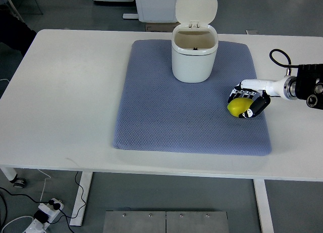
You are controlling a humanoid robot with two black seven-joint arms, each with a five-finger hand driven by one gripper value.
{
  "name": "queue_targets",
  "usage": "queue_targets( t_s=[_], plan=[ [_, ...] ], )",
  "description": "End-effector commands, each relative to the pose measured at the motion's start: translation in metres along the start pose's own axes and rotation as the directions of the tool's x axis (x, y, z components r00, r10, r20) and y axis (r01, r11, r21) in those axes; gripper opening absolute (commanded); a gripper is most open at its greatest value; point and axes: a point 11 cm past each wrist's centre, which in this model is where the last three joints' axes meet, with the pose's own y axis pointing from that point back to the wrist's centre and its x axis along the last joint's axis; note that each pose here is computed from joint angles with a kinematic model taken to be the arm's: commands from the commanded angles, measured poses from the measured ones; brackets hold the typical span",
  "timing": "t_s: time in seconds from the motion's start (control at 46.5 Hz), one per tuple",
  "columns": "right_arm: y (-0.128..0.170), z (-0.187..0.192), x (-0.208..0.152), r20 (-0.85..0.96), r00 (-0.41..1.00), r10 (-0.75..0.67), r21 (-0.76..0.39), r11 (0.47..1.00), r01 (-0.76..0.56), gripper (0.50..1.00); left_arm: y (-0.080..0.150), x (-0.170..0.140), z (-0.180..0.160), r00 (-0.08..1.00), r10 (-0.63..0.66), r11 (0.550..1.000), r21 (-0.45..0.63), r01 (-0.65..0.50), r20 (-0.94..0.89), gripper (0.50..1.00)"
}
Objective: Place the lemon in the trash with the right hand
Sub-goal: 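Close the right hand fingers around the lemon, then lift the lemon and carry it over the white trash bin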
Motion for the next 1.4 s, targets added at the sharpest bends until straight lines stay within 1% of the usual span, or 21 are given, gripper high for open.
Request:
queue_targets(
  t_s=[0.0,0.043,0.086,0.237,0.473,0.732,1.054,1.227,1.377],
  plan=[
    [-0.001,0.000,-0.001,0.000,1.000,-0.003,-0.001,1.000,0.003,0.585,0.000,0.000,0.000,1.000,0.000,1.000,0.000,0.000,0.000,1.000],
    [-0.002,0.000,-0.001,-0.001,1.000,-0.002,-0.001,1.000,0.002,0.550,0.000,0.000,0.000,1.000,0.000,1.000,0.001,0.000,0.000,1.000],
    [-0.002,0.001,-0.001,-0.002,1.000,-0.002,-0.002,1.000,0.002,0.500,0.000,0.000,0.000,1.000,0.000,1.000,0.000,0.000,0.000,1.000],
    [-0.002,0.002,-0.001,-0.003,1.000,0.000,-0.002,1.000,0.000,0.500,0.000,0.000,0.000,1.000,0.000,1.000,0.001,0.000,0.000,1.000],
    [0.001,0.002,0.010,-0.007,1.000,0.022,-0.006,1.000,-0.023,0.500,0.000,0.000,0.000,1.000,0.000,1.000,0.000,0.000,0.000,1.000],
    [0.018,-0.002,0.040,-0.014,0.998,0.063,-0.009,0.998,-0.063,0.500,0.000,0.000,0.001,1.000,0.000,1.000,-0.002,0.000,0.000,1.000],
    [0.052,-0.001,0.084,0.015,0.989,0.145,-0.019,0.989,-0.145,0.500,0.000,0.000,0.001,1.000,0.000,1.000,-0.002,0.000,0.000,1.000],
    [0.070,-0.009,0.109,0.023,0.980,0.199,-0.010,0.980,-0.198,0.500,0.000,0.000,0.000,1.000,0.000,1.000,0.000,0.000,0.000,1.000],
    [0.078,-0.019,0.124,0.036,0.972,0.230,0.004,0.973,-0.230,0.500,0.000,0.000,0.001,1.000,0.000,1.000,-0.002,0.000,0.000,1.000]
  ],
)
